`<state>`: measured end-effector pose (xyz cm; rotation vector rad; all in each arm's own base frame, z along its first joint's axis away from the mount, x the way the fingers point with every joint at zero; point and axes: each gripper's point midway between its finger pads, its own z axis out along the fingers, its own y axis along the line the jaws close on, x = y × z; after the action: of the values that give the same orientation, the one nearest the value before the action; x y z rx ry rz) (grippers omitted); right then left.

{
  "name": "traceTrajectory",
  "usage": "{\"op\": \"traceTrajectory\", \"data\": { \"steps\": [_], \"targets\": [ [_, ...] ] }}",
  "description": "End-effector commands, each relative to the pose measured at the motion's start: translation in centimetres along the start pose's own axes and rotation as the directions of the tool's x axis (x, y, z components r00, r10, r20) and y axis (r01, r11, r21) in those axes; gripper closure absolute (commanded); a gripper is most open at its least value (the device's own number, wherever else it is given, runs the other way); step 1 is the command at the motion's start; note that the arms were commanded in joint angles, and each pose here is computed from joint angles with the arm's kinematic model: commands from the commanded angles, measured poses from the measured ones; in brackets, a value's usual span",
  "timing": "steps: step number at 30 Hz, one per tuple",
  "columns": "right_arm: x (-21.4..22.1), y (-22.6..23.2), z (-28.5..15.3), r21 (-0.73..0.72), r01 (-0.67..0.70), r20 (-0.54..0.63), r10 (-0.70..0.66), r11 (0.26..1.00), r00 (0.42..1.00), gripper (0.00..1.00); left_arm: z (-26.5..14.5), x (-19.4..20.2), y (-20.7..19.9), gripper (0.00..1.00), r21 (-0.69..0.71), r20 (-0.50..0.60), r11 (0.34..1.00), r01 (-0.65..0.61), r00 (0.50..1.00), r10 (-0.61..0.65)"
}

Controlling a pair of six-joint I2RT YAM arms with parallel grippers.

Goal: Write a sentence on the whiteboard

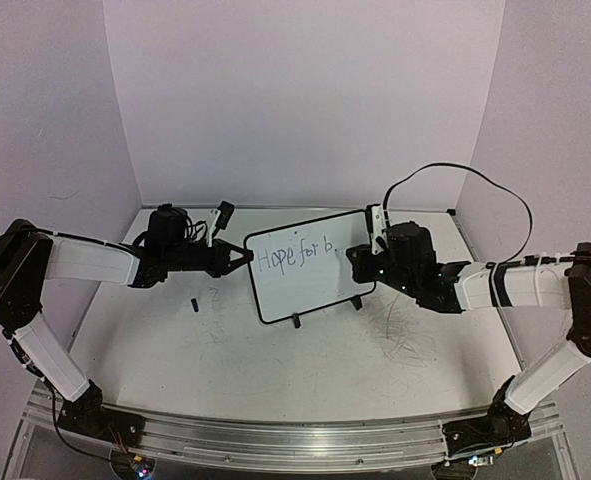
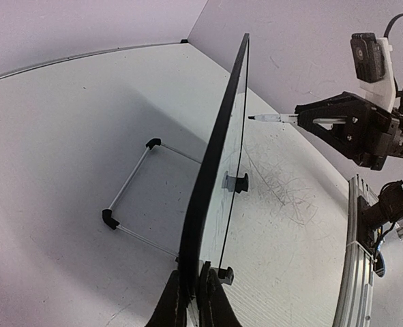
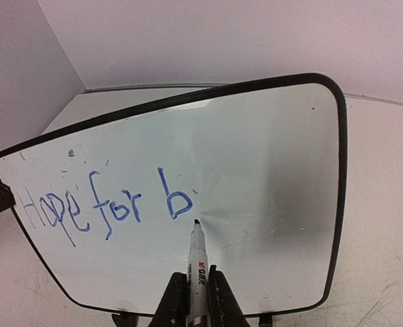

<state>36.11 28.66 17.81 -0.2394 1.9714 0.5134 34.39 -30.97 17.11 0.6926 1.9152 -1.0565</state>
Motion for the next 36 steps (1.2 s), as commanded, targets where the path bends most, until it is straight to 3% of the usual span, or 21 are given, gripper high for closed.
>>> {"op": "traceTrajectory", "data": {
  "steps": [1, 36],
  "targets": [
    [-2.7, 0.6, -0.1, -0.022, -0.013, 0.067, 0.015, 1.000, 0.998, 1.00, -0.6, 0.2, 1.0, 1.00, -0.071, -0.010, 0.997, -0.034, 0.999, 0.034],
    [-3.6, -1.0, 0.8, 0.081, -0.046, 0.111, 0.037, 0.996, 0.993, 1.00, -0.7, 0.5, 1.0, 1.00, -0.072, -0.016, 0.997, -0.037, 0.999, 0.036]
  ]
}}
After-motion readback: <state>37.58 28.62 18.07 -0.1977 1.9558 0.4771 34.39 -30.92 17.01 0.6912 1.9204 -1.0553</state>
